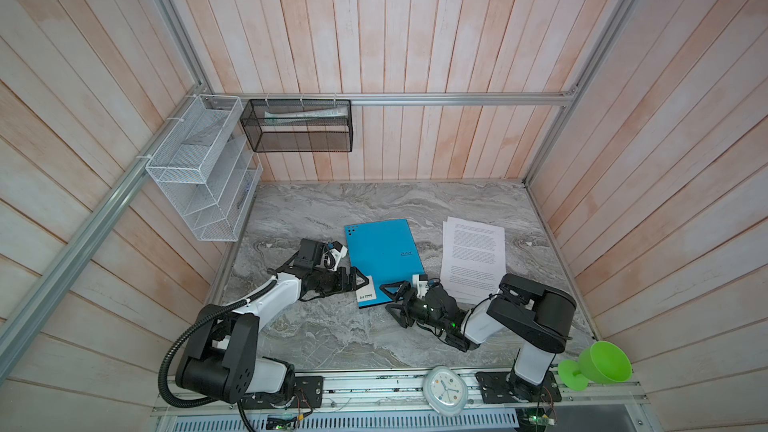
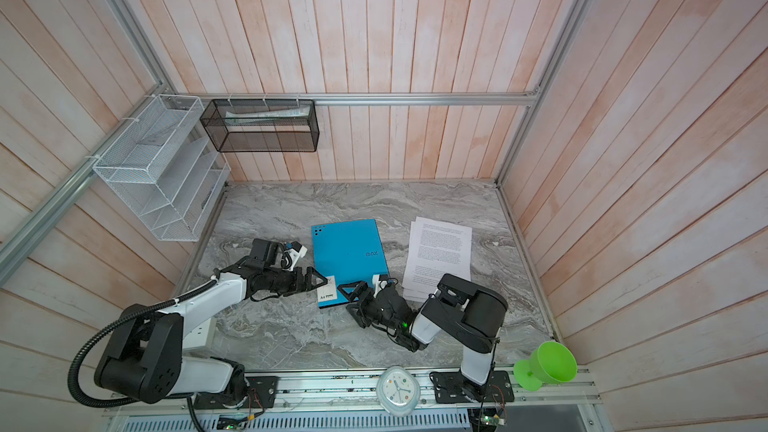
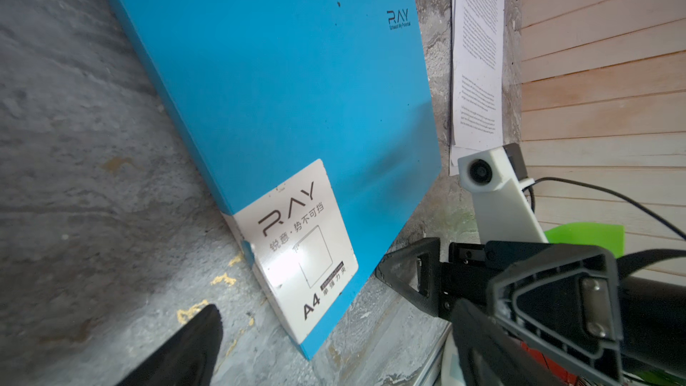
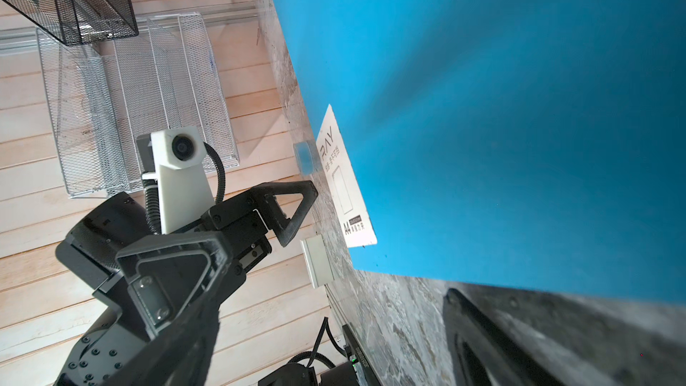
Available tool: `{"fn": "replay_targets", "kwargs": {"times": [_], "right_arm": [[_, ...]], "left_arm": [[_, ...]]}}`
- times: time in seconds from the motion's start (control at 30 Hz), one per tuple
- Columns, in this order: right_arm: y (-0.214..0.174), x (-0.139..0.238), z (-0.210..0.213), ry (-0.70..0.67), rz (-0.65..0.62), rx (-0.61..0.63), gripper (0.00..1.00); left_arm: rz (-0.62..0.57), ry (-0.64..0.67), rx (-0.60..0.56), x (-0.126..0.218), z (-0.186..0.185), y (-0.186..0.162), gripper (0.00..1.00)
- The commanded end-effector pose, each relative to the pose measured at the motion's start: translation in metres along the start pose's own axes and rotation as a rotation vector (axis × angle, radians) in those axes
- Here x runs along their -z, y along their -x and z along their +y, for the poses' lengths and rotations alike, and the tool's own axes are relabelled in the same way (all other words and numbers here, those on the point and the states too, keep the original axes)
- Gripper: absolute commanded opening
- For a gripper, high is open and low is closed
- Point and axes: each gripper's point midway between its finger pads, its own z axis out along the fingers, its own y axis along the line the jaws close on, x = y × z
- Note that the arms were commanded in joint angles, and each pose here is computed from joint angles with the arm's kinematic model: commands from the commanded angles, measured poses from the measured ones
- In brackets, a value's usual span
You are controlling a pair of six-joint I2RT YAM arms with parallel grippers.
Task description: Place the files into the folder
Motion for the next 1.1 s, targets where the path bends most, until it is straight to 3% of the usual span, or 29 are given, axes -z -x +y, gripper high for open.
{"fn": "replay_targets", "kwargs": {"times": [0.0, 0.33, 0.6, 0.9, 1.07], "right_arm": [[0.005, -0.005, 0.001, 0.019, -0.023, -0.008, 0.92], [0.021, -0.001, 0.008, 0.126, -0.098, -0.037, 0.89], [0.036, 0.015, 0.005, 0.178, -0.184, -0.061, 0.86], [0.042, 0.003, 0.009, 0.192, -0.186, -0.036, 0.85], [0.049, 0.000, 0.014, 0.212, -0.223, -0.003, 0.77]], "left_arm": [[0.006, -0.021, -0.033, 0.000, -0.005, 0.008, 0.98], [-0.036, -0.046, -0.110, -0.004, -0.008, 0.032, 0.98], [-0.023, -0.033, -0.059, -0.018, 0.004, 0.041, 0.98], [-0.014, -0.081, -0.039, -0.019, -0.002, 0.038, 0.98], [-0.013, -0.105, -0.032, -0.019, -0.006, 0.035, 0.98]]}}
